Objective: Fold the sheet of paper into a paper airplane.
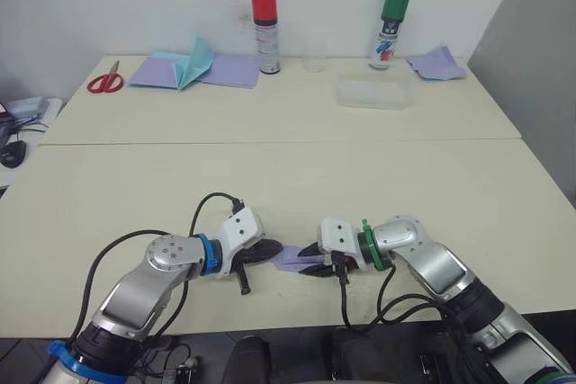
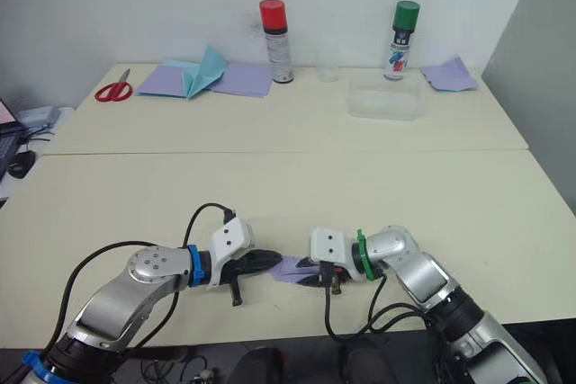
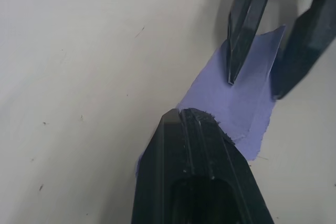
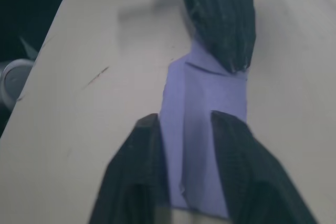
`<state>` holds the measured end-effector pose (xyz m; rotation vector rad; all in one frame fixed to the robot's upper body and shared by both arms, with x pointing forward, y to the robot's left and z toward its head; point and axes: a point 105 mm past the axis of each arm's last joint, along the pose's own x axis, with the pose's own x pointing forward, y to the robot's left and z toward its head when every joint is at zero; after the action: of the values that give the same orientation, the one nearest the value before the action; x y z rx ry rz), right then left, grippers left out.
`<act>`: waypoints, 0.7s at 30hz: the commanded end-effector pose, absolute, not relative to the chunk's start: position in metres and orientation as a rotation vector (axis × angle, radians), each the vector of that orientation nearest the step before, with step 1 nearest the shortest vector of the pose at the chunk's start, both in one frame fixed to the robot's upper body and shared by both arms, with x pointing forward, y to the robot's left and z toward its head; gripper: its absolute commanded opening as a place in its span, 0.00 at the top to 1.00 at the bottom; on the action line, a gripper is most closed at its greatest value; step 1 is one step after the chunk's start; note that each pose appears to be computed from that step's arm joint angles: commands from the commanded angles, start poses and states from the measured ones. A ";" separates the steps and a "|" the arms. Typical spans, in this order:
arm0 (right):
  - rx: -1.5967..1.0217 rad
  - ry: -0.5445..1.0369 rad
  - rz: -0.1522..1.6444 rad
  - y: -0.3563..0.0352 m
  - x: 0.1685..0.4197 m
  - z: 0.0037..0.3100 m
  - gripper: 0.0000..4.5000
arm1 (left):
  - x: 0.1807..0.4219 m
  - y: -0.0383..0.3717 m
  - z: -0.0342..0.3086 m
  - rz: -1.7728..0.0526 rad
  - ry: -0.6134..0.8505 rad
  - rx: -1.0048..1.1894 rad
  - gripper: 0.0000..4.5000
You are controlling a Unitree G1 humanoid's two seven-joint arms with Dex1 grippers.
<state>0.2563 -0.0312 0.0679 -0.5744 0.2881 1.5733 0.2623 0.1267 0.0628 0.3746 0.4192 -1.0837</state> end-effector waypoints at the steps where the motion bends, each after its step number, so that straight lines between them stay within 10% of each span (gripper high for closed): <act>1: -0.569 0.253 1.631 -0.040 0.246 0.096 0.49 | 0.255 0.137 0.035 -1.052 0.541 0.377 1.00; 4: -0.512 0.248 1.599 -0.043 0.253 0.113 0.49 | 0.256 0.137 0.036 -1.049 0.538 0.379 1.00; 11: -0.264 0.258 1.331 -0.026 0.297 0.113 0.98 | 0.258 0.139 0.036 -1.046 0.538 0.385 1.00; 21: -0.283 0.338 1.313 -0.007 0.285 0.070 0.98 | 0.265 0.143 0.041 -1.040 0.529 0.416 1.00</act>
<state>0.2881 -0.0099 0.0659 -0.2633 0.3681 1.2995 0.2689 0.1258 0.0658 0.3891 0.4024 -1.0899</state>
